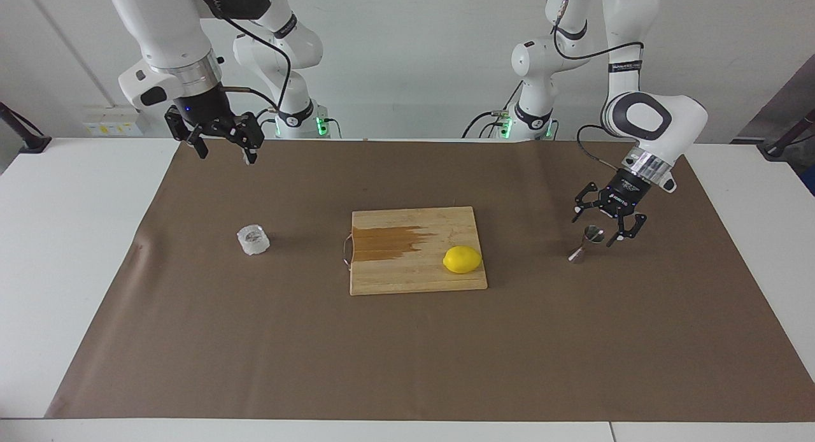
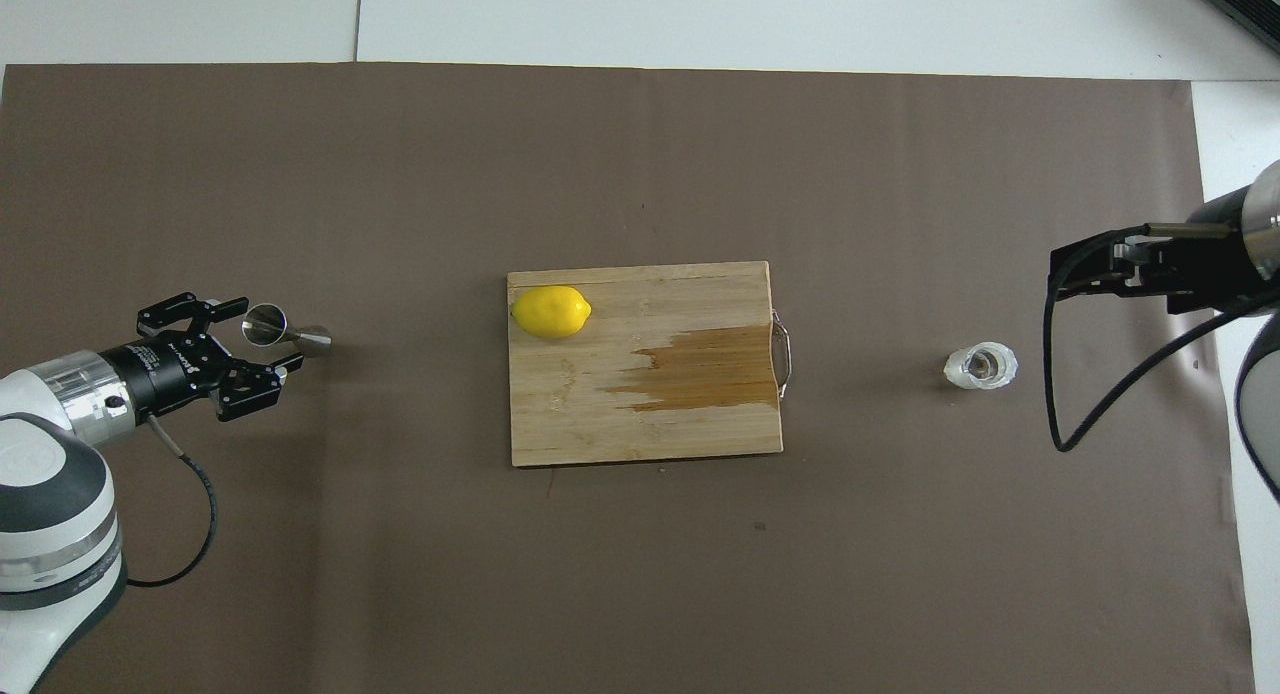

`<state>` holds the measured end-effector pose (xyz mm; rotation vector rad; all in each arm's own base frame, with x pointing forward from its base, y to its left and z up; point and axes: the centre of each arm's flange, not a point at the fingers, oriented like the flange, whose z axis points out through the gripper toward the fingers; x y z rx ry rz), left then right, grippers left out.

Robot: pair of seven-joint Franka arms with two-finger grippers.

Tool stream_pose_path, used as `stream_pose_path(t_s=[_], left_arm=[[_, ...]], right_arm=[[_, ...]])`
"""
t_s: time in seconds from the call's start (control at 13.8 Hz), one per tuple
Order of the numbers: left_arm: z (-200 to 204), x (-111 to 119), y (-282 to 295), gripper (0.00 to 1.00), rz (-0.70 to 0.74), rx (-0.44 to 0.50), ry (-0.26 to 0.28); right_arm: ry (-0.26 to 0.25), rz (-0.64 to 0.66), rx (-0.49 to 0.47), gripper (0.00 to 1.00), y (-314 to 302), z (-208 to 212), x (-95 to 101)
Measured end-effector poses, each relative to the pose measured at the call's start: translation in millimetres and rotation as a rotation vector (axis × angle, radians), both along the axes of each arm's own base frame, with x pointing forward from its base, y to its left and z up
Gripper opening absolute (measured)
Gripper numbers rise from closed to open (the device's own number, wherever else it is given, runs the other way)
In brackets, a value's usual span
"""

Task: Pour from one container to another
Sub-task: 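Close the left gripper around the small metal cup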

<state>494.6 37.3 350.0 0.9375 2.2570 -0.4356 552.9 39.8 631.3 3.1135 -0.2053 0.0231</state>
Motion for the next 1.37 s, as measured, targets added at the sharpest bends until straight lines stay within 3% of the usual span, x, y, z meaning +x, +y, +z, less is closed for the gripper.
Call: stream_pose_path(t_s=[0.29, 0.72, 1.09, 1.16, 1.37], left_arm=[[-0.6, -0.4, -0.2, 1.0, -0.001, 0.008, -0.004], [-0.5, 0.0, -3.9, 0.88, -0.003, 0.019, -0.008], [-0.7, -0.2, -3.4, 0.68, 0.0, 0.022, -0.01], [-0.7, -0.2, -3.1, 0.54, 0.002, 0.023, -0.01], [-0.1, 0.5, -5.6, 0.5, -0.004, 0.023, -0.011]], right_arm=[[0.0, 0.0, 0.0, 1.0, 0.0, 0.0, 0.0], [0.0, 0.0, 0.0, 1.0, 0.0, 0.0, 0.0], [0.0, 0.0, 0.0, 1.0, 0.0, 0.0, 0.0], [0.0, 0.0, 0.0, 1.0, 0.0, 0.0, 0.0], [0.0, 0.0, 0.0, 1.0, -0.2, 0.0, 0.0]])
